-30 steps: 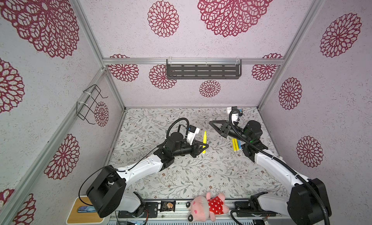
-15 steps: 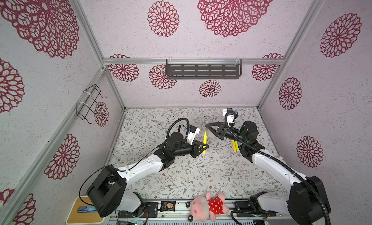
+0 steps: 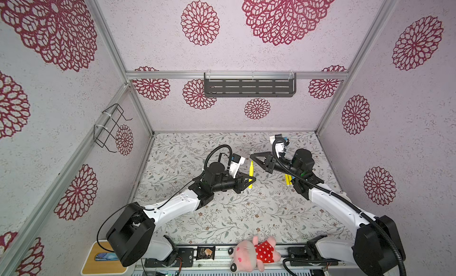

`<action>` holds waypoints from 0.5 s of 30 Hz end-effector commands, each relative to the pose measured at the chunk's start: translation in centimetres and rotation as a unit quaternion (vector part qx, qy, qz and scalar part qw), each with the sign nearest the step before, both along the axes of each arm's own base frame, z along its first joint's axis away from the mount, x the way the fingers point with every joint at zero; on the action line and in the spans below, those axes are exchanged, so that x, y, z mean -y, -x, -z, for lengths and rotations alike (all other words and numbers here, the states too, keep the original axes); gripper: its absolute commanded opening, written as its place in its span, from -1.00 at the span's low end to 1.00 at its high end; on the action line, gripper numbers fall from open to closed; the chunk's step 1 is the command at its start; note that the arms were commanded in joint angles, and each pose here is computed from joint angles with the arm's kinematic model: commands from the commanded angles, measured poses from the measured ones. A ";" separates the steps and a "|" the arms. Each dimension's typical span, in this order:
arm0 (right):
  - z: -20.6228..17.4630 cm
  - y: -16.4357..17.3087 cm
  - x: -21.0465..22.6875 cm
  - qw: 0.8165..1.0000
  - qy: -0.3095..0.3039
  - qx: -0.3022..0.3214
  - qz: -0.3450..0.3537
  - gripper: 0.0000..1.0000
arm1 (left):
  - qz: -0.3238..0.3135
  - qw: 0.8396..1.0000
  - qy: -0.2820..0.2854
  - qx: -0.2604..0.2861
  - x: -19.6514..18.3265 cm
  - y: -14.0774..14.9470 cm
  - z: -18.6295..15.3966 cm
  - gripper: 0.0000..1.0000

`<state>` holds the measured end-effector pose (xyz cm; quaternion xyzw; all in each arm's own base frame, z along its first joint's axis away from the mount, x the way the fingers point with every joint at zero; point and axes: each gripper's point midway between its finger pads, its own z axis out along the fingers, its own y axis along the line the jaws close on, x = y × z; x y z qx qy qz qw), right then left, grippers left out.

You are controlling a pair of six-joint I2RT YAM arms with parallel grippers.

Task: Insert pens into pen caps
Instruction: Put on the pen cap to the pen.

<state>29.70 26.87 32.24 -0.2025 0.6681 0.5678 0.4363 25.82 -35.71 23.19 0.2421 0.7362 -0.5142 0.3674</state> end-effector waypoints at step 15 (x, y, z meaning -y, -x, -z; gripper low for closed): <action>-1.4 1.3 0.6 0.999 0.012 0.044 0.005 -1.00 | -0.006 1.000 0.012 0.023 -0.5 0.1 -1.6 -1.00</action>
